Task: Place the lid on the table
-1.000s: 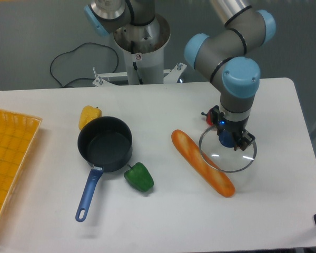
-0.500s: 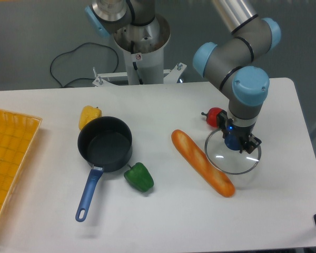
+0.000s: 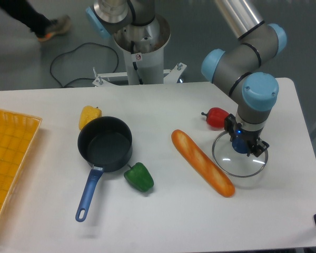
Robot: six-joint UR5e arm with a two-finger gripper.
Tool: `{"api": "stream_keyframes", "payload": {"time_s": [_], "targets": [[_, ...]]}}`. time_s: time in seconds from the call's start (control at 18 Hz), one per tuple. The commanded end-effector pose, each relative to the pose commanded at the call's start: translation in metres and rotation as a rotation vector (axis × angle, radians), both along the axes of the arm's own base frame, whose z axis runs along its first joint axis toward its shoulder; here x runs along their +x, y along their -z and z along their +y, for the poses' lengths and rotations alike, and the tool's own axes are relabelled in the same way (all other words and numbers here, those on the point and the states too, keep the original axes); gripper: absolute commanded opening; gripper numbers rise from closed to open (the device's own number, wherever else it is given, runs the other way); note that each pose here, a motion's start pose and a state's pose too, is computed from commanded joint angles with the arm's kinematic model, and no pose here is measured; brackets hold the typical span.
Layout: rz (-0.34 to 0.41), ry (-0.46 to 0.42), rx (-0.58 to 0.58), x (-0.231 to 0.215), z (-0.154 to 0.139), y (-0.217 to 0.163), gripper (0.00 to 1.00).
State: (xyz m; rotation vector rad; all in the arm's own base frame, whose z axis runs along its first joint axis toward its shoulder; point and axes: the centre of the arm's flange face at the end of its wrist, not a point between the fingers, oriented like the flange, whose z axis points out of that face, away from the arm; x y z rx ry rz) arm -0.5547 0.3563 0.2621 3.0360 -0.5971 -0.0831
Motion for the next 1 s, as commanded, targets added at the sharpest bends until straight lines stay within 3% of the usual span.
{"api": "stream_keyframes", "payload": {"time_s": [1.0], "targets": [[-0.012, -0.006, -0.005, -0.014, -0.005, 0.024, 0.65]]}}
